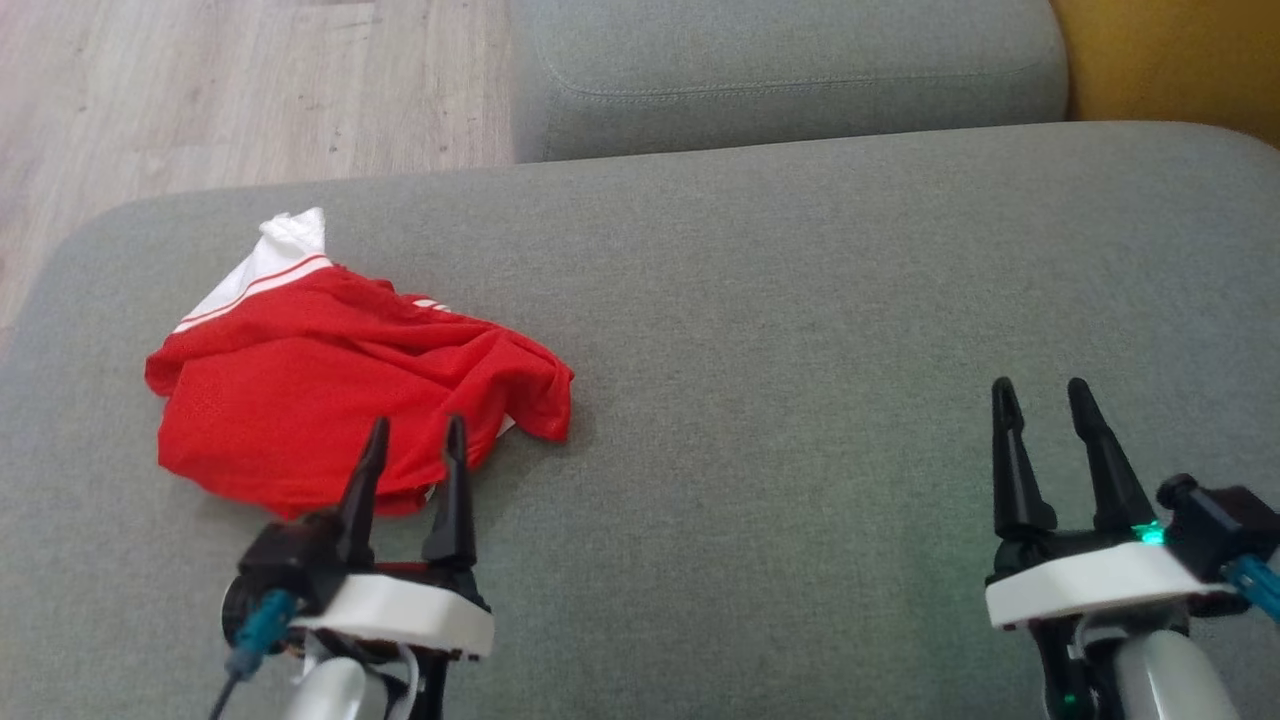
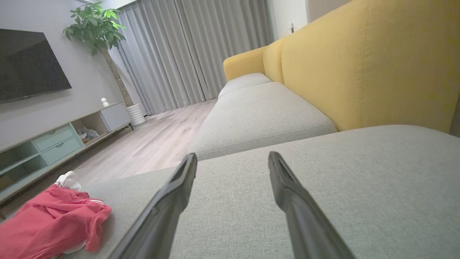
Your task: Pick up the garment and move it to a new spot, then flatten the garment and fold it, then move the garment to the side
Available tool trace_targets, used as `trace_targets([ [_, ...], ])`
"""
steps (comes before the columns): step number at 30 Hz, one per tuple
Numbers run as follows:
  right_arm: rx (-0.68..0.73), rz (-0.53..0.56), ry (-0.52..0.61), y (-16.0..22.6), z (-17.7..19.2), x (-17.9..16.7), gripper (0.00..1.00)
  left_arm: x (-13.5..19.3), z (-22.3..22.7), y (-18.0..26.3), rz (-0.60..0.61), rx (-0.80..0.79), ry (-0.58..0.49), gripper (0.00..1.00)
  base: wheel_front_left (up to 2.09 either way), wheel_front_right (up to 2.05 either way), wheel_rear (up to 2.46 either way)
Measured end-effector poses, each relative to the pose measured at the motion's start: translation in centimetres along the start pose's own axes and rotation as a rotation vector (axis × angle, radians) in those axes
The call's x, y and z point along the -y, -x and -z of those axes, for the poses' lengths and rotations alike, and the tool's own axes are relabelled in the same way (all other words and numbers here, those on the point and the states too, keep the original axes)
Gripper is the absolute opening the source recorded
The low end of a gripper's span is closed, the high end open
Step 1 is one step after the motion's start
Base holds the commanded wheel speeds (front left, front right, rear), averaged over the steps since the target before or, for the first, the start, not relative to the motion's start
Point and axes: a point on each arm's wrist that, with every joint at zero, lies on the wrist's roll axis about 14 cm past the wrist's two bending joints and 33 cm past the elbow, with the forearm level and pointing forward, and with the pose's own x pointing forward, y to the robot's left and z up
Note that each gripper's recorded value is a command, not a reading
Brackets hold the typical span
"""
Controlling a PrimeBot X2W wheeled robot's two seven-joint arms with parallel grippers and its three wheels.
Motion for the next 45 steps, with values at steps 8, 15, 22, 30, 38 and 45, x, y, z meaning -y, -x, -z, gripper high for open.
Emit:
trace_targets([
  [8,0.021,-0.029,0.122,0.0,-0.5,-0.7,1.0,1.3,0.3,-0.2,0.055,0.002,-0.153,1.0,0.0,0.0,0.0],
  [15,0.033,-0.05,0.232,0.1,-0.7,-1.1,1.0,2.4,0.4,-0.1,0.098,0.02,-0.299,1.0,0.0,0.0,0.0],
  [22,0.039,-0.083,0.343,0.0,-0.6,-1.8,1.0,3.2,0.5,0.0,0.135,0.048,-0.441,1.0,0.0,0.0,0.0],
  [30,0.045,-0.129,0.459,-0.1,-0.4,-2.8,1.0,3.8,1.4,0.2,0.175,0.05,-0.557,1.0,0.0,0.0,0.0],
  [38,0.094,-0.11,0.399,-0.1,-1.5,-2.5,1.0,3.3,-0.3,-0.4,0.113,0.095,-0.422,1.0,0.0,0.0,0.0],
  [45,0.089,-0.05,0.237,0.2,-1.2,-0.9,1.0,1.7,0.9,0.4,0.066,0.048,-0.31,1.0,0.0,0.0,0.0],
])
